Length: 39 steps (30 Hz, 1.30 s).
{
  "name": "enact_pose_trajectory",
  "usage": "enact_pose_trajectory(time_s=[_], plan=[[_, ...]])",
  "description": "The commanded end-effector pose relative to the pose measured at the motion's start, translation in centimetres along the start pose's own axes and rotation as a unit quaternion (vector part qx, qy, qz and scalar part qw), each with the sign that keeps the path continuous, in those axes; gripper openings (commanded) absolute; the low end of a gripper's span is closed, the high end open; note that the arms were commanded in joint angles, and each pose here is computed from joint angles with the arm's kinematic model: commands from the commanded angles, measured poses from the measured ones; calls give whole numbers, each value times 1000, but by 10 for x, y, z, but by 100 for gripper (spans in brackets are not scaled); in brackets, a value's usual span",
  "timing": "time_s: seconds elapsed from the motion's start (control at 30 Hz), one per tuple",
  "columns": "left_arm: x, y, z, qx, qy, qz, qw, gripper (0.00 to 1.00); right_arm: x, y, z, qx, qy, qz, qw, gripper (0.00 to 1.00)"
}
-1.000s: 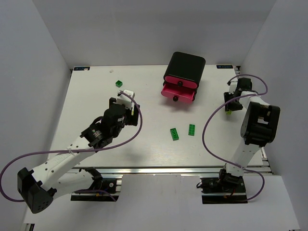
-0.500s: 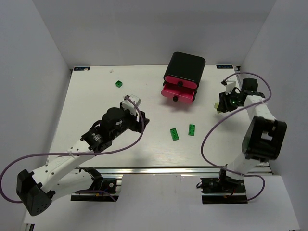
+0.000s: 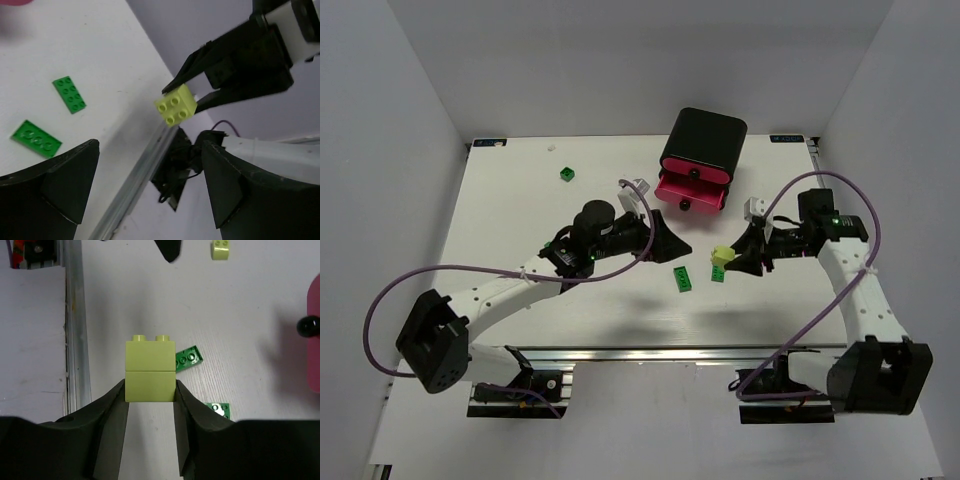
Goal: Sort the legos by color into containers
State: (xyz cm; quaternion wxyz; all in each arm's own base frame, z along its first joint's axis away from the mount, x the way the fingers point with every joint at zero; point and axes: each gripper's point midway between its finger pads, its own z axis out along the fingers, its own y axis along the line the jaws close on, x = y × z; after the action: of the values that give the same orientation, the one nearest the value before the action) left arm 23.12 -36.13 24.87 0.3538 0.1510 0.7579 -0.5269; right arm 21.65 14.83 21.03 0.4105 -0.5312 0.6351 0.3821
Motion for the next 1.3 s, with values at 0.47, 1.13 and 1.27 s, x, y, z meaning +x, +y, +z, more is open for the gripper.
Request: enact_pose_trajectory(time_s=[0.47,1.13,1.27], plan=[[-6,-48,34,87,12,-114,990,92,-45,16,30,16,-44,-117,992,0],[-3,-45,32,70,21,-118,990,42,-41,6,37,63,-22,-125,990,0],[-6,-41,31,64,19,-117,991,24,-38,6,37,67,-19,-128,989,0]])
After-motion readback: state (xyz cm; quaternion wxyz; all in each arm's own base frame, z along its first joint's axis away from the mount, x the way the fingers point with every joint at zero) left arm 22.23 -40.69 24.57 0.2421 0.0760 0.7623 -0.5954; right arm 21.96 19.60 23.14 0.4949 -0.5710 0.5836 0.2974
